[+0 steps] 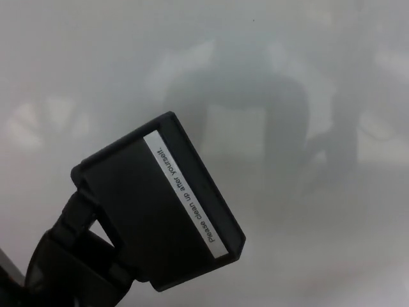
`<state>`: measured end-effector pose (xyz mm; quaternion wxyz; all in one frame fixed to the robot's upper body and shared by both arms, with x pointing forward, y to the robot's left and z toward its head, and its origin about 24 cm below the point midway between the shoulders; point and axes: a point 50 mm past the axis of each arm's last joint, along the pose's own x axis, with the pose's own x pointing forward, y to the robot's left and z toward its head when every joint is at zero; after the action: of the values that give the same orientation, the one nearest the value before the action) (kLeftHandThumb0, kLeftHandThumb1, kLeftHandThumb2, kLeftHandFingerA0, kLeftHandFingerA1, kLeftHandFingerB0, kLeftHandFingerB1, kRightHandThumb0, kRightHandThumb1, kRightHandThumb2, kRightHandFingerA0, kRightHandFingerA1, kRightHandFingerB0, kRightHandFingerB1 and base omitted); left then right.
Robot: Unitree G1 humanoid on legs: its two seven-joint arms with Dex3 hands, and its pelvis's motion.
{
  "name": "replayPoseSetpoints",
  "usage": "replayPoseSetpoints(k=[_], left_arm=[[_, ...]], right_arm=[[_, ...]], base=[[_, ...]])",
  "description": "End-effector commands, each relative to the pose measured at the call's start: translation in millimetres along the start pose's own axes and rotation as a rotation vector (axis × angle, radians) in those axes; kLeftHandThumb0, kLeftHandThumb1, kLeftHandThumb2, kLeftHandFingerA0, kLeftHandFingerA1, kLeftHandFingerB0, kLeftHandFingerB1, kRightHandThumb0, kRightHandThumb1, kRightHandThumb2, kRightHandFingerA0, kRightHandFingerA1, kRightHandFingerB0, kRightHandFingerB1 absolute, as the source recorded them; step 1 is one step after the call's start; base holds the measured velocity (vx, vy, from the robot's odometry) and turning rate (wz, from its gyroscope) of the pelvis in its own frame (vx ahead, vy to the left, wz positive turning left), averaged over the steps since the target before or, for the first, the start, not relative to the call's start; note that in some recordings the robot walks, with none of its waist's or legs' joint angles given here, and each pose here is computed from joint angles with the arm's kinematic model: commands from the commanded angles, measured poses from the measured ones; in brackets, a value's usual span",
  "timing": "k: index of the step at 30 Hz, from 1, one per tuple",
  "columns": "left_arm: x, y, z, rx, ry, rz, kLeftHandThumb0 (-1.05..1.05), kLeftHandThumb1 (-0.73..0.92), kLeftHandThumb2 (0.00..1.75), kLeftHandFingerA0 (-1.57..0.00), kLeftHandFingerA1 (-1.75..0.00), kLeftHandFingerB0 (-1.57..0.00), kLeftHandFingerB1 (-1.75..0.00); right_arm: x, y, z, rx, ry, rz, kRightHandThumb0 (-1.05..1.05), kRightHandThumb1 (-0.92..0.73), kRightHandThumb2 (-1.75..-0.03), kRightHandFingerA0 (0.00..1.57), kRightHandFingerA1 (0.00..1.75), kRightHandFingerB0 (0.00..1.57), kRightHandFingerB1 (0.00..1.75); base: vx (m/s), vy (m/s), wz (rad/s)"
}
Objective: A magnetic marker holder is on the left hand side of the white board, the robot put the index and middle finger into the opening of the container and pull off the magnetic holder and hand it to a human on the left hand side.
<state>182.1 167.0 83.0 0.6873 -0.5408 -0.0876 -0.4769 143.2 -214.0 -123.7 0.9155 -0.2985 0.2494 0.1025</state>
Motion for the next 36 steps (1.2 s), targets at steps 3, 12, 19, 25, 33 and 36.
replayPoseSetpoints(k=[3,12,19,25,33,36], left_arm=[[-13,-23,6,-0.009,-0.153,-0.185,-0.95,0.50,0.57,-0.35,-0.31,-0.30,-0.37],[-20,-26,3,-0.031,-0.147,-0.172,-0.92,0.49,0.57,-0.34,-0.31,-0.28,-0.38],[-26,-29,-1,-0.039,-0.147,-0.143,-0.97,0.50,0.57,-0.35,-0.31,-0.30,-0.39],[-24,-28,-2,-0.037,-0.143,-0.150,-0.95,0.42,0.83,-0.33,-0.37,-0.30,-0.46],[-25,-28,-4,-0.066,-0.151,-0.141,-0.90,0.47,0.56,-0.40,-0.33,-0.37,-0.39],[-25,-28,-6,-0.061,-0.154,-0.140,-0.95,0.50,0.57,-0.40,-0.33,-0.34,-0.40]], right_arm=[[-17,5,-18,-0.044,0.050,0.014,-0.64,-0.60,-0.95,0.72,0.64,0.45,0.53],[-27,12,-26,-0.062,0.074,0.028,-0.59,-0.73,-0.62,0.82,0.50,0.52,0.40],[-33,16,-31,-0.071,0.091,0.047,-0.62,-0.75,-0.63,0.79,0.49,0.51,0.39],[-31,14,-29,-0.088,0.078,0.038,-0.65,-0.75,-0.63,0.84,0.53,0.53,0.39],[-31,14,-29,-0.078,0.083,0.034,-0.63,-0.60,-0.94,0.73,0.64,0.48,0.54],[-31,14,-29,-0.080,0.080,0.032,-0.61,-0.74,-0.63,0.83,0.53,0.54,0.40]], base=[[0.00,0.000,0.00],[0.00,0.000,0.00],[0.00,0.000,0.00],[0.00,0.000,0.00],[0.00,0.000,0.00],[0.00,0.000,0.00]])
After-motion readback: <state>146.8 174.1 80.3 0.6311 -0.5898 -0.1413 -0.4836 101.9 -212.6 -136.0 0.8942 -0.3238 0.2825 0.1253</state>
